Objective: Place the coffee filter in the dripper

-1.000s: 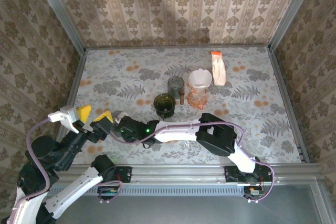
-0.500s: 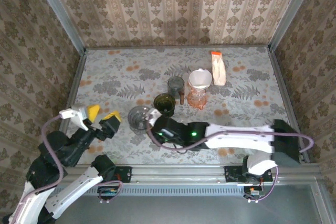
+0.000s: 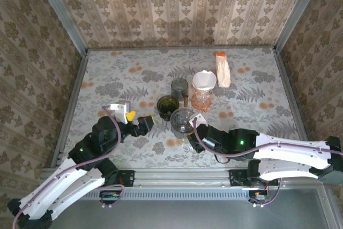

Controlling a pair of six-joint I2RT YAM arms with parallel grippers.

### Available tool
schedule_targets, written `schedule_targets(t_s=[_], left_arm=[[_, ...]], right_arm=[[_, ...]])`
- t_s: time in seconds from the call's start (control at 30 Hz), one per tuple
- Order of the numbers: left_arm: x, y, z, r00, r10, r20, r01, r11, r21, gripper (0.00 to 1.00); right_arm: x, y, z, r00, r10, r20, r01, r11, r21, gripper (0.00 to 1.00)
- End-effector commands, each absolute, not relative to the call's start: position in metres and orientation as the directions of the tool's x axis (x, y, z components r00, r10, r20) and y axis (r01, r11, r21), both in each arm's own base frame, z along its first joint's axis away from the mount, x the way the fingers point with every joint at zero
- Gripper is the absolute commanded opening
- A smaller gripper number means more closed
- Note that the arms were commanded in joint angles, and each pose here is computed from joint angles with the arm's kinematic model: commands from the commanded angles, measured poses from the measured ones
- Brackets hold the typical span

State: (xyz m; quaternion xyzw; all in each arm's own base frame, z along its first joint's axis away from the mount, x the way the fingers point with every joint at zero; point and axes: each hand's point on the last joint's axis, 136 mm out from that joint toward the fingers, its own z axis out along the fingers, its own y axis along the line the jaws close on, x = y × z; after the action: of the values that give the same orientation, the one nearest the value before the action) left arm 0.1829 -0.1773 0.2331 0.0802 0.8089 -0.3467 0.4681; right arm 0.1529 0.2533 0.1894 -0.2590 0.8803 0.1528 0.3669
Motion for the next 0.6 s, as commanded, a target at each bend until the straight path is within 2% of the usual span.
schedule_targets(t_s=[0.0,0.57], left_arm=[[0.184,-0.187,0.247,-0.549,-0.276,-0.789,0.47,0.679,-0.564,1.0],[0.182,-0.186,0.241,-0.565,-0.265,-0.781,0.46,0.684,-0.565,1.0]], right_arm=[[0.16,0.24,0.179,-0.62,-0.335,-0.709,-0.523,0.851,0.054,0.15],[0.163,0.243,0.156,-0.648,-0.347,-0.678,-0.513,0.856,0.053,0.16]])
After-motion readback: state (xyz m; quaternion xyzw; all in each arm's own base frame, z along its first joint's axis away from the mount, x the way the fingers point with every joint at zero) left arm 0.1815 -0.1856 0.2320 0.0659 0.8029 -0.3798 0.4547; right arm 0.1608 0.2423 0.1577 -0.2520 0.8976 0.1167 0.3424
